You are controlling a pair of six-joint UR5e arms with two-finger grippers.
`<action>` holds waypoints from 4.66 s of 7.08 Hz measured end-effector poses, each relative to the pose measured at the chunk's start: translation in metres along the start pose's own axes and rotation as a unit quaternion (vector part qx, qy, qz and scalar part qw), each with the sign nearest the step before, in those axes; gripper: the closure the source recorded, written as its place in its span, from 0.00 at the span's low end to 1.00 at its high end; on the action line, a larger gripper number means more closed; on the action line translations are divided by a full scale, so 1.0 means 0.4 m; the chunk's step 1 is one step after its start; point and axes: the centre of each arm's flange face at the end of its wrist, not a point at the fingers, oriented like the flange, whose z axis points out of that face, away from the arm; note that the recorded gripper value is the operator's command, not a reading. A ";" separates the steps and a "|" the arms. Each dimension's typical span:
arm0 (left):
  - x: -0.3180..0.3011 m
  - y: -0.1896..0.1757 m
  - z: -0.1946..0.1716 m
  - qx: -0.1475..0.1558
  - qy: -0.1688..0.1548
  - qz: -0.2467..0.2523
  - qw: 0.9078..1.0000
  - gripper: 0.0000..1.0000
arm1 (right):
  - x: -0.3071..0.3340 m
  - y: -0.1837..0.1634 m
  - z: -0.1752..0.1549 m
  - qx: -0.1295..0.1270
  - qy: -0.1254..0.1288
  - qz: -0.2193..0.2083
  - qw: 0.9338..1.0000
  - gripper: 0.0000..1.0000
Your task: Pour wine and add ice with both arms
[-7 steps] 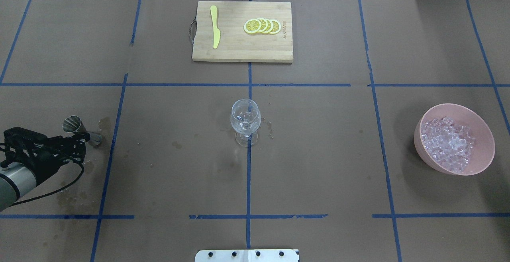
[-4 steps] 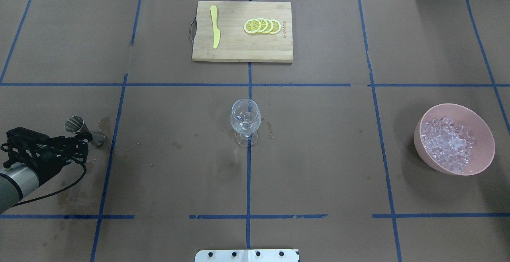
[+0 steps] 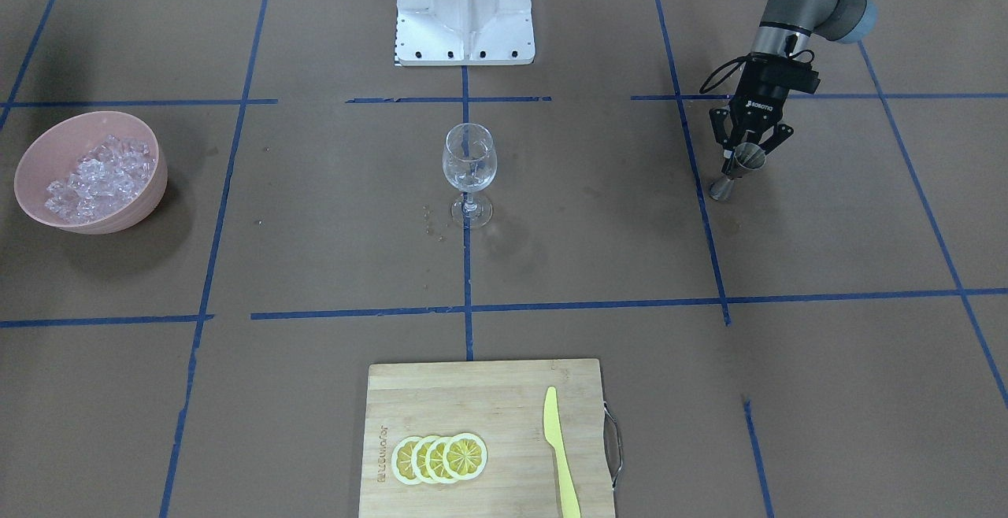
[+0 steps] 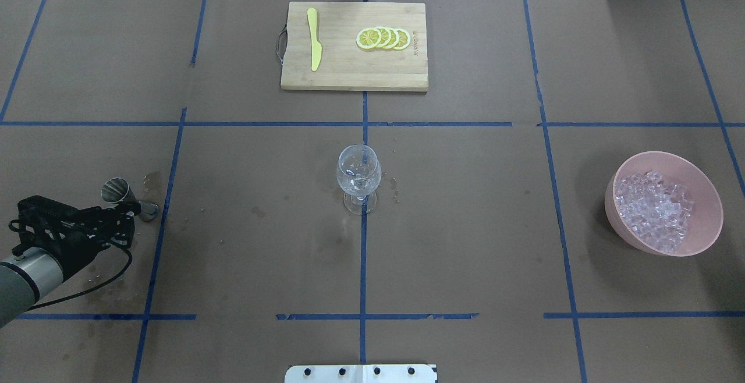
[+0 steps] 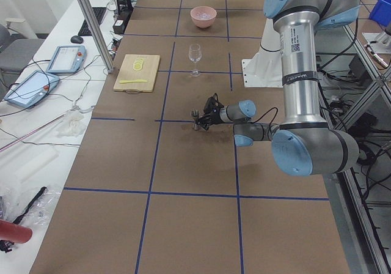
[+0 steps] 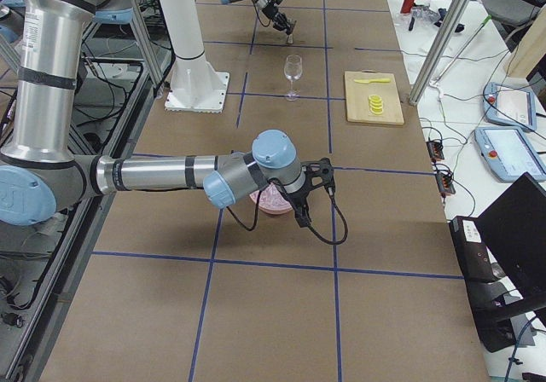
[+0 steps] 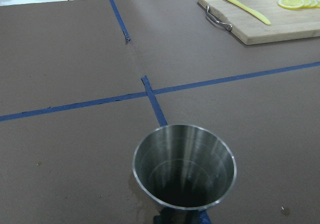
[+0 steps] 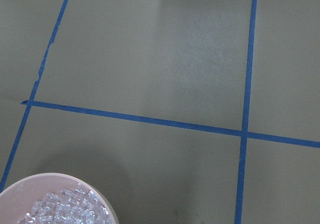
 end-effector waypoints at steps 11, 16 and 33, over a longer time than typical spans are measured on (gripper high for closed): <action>-0.001 -0.143 -0.074 0.182 -0.024 -0.058 0.981 0.00 | -0.002 -0.004 -0.001 0.001 0.000 -0.001 1.000 0.00; -0.244 -0.417 -0.076 0.044 -0.008 0.122 0.991 0.00 | -0.009 -0.012 -0.004 0.004 -0.001 -0.004 1.000 0.00; -0.847 -0.526 -0.348 -0.388 -0.023 -0.047 0.920 0.00 | -0.340 0.041 0.137 -0.027 -0.017 0.009 0.999 0.13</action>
